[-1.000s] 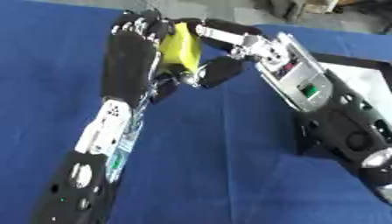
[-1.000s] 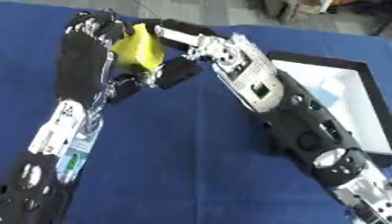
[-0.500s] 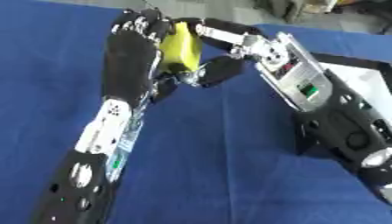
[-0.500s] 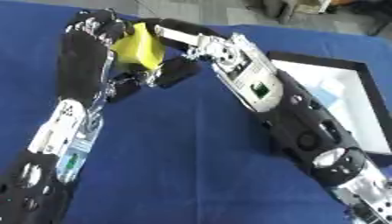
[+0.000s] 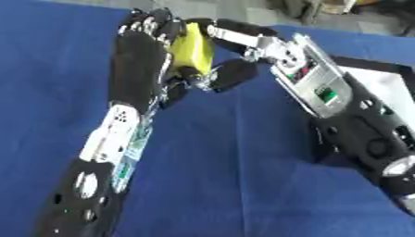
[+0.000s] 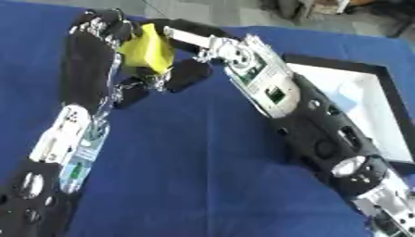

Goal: Pick up the objects with one hand, pass them to the other hand, and then place them into the box on the other side of the table.

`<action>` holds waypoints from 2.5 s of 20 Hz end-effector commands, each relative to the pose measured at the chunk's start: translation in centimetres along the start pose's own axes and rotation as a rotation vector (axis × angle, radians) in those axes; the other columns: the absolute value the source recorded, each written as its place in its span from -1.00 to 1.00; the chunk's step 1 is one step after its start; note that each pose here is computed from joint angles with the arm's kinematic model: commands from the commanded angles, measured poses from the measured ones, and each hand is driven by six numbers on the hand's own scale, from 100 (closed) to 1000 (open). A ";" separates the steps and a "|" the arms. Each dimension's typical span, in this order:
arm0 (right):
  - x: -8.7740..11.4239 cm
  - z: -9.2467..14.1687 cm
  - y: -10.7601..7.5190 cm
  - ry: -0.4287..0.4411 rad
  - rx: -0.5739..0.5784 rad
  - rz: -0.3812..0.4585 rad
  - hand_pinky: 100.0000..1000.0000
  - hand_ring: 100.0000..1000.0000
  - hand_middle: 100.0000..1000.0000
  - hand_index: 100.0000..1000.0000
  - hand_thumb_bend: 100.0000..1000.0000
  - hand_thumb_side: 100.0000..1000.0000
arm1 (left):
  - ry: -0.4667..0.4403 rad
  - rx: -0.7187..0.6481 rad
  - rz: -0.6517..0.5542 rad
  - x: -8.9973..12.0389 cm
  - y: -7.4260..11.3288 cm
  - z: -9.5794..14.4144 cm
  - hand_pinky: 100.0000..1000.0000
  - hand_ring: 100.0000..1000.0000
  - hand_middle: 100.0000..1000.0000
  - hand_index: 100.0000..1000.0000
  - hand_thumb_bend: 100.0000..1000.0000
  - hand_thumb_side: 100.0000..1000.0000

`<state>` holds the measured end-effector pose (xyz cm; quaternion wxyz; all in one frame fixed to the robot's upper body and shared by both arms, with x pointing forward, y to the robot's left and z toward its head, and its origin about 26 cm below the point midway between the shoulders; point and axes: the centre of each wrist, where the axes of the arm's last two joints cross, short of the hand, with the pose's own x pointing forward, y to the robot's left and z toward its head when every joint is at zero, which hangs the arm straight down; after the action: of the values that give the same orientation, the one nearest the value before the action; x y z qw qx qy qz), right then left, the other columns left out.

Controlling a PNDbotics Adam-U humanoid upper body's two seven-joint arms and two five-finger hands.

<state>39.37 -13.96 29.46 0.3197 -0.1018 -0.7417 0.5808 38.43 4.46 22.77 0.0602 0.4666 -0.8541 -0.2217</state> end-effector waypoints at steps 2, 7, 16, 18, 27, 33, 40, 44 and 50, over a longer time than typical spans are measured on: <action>1.0 -1.0 0.5 -0.029 0.018 0.011 1.00 1.00 1.00 1.00 -1.00 -0.38 | -0.115 0.111 0.132 6.0 1.5 -2.9 0.12 -0.35 -0.94 -0.91 0.29 -1.00; 0.9 -0.9 0.5 -0.025 0.014 0.013 1.00 1.00 1.00 1.00 -1.00 -0.39 | -0.113 0.107 0.125 5.9 1.4 -2.8 0.14 -0.32 -0.89 -0.87 0.17 -1.00; 0.9 -0.5 0.1 -0.018 -0.009 -0.008 1.00 1.00 1.00 1.00 -1.00 -0.39 | -0.111 0.090 0.055 5.3 0.9 -1.9 0.37 -0.04 -0.42 -0.30 0.10 -1.00; 0.9 -0.5 0.1 -0.015 -0.013 -0.013 1.00 1.00 1.00 1.00 -1.00 -0.39 | -0.112 0.088 0.046 5.3 0.8 -1.9 0.40 0.03 -0.31 -0.15 0.11 -1.00; 1.0 -0.3 -0.1 -0.010 -0.023 -0.018 1.00 1.00 1.00 1.00 -1.00 -0.38 | -0.122 0.064 0.020 5.3 0.7 -1.5 0.47 0.24 -0.05 0.50 0.08 -1.00; 0.9 -0.2 -0.1 -0.005 -0.026 -0.020 1.00 1.00 1.00 1.00 -1.00 -0.39 | -0.120 0.073 0.007 5.1 0.7 -1.4 0.53 0.37 0.06 0.64 0.28 -1.00; 0.8 -0.1 -0.1 -0.001 -0.031 -0.024 1.00 1.00 1.00 1.00 -1.00 -0.38 | -0.090 0.082 -0.040 4.6 0.8 -1.4 0.57 0.43 0.09 0.66 0.38 -1.00; 0.8 0.0 -0.2 0.003 -0.036 -0.025 1.00 1.00 1.00 1.00 -1.00 -0.38 | -0.086 0.077 -0.064 4.4 0.7 -1.2 0.62 0.48 0.14 0.67 0.44 -1.00; 0.7 0.2 -0.3 0.009 -0.043 -0.029 1.00 1.00 1.00 1.00 -1.00 -0.38 | -0.076 0.052 -0.080 4.2 0.5 -0.8 0.68 0.53 0.19 0.74 0.45 -0.72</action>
<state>39.26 -14.37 29.20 0.3431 -0.1010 -0.7484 0.5585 37.64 3.64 22.16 0.0295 0.5221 -0.8203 -0.2315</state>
